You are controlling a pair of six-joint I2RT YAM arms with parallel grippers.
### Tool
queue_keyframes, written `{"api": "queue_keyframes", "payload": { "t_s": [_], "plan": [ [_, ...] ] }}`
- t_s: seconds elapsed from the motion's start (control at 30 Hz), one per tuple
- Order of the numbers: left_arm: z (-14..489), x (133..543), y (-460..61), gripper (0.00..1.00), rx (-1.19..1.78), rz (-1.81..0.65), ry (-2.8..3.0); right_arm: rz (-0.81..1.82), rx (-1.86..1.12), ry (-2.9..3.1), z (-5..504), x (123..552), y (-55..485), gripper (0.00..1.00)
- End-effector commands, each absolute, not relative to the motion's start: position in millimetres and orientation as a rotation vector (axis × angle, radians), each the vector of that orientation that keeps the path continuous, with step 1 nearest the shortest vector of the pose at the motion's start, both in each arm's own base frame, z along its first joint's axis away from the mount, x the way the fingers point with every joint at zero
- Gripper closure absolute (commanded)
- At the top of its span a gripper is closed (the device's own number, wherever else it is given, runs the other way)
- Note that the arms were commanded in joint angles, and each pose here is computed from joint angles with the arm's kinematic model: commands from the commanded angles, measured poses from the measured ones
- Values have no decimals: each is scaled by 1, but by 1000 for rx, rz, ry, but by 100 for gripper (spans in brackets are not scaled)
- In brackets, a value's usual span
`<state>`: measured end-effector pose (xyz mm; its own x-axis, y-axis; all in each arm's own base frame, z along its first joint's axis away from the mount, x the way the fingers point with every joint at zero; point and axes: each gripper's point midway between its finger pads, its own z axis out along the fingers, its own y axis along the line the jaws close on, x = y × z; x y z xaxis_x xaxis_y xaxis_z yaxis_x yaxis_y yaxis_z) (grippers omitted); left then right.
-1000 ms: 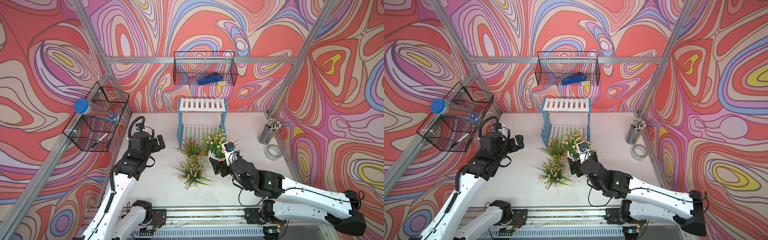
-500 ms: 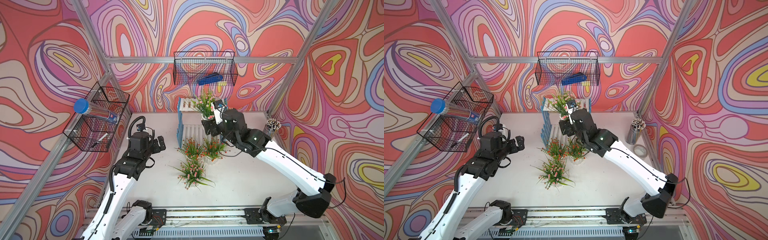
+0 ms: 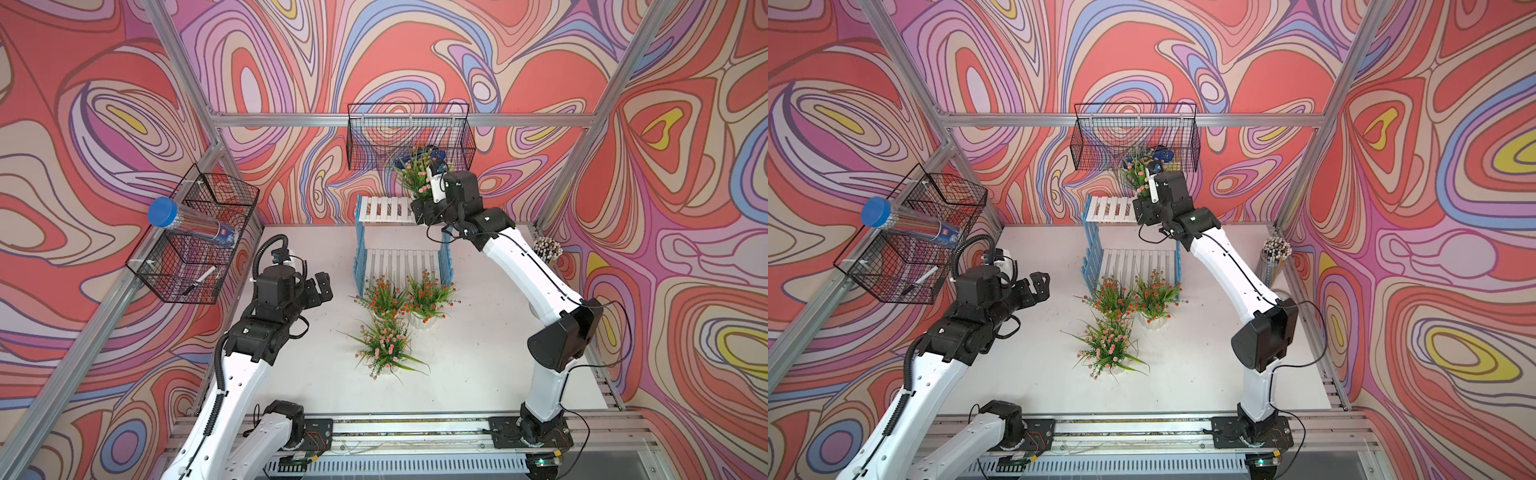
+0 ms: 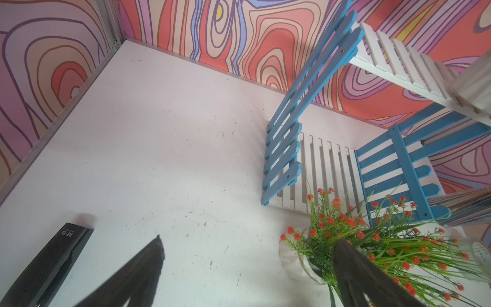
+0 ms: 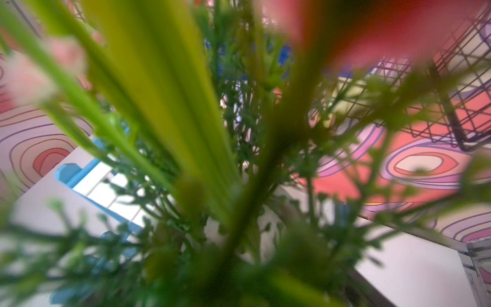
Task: Place the baby's breath potted plants on the rack by color
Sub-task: Place the baby's breath potted plant on the rack.
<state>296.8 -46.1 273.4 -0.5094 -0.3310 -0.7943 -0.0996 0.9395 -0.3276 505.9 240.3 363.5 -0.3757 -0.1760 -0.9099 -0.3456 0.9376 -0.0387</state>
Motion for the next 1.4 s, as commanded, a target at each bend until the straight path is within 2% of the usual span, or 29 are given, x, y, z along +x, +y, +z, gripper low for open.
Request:
{"api": "queue_keyframes", "payload": {
  "t_s": [0.0,0.37,0.63,0.67,0.7,0.73,0.77,0.8,1.03,1.37],
  "plan": [
    [281,296,-49,0,-306,-316,2086,257,-364,1845,405,509,249,51],
    [278,297,-49,0,-300,-310,2088,195,-339,1840,381,533,247,51],
    [277,294,-51,0,-289,-323,2105,211,-326,1861,366,538,244,47],
    [278,293,-52,0,-287,-327,2106,212,-325,1863,365,537,244,42],
    [279,293,-52,0,-287,-330,2104,212,-323,1866,364,536,244,33],
    [280,293,-52,0,-287,-331,2101,206,-320,1870,362,536,242,21],
    [282,292,-52,0,-288,-335,2099,200,-317,1870,361,536,241,3],
    [283,292,-52,0,-288,-338,2097,192,-312,1874,359,536,240,2],
    [284,289,-52,0,-299,-345,2102,162,-307,1873,360,534,234,2],
    [281,289,-55,0,-309,-363,2123,216,-306,1843,373,509,229,2]
  ]
}}
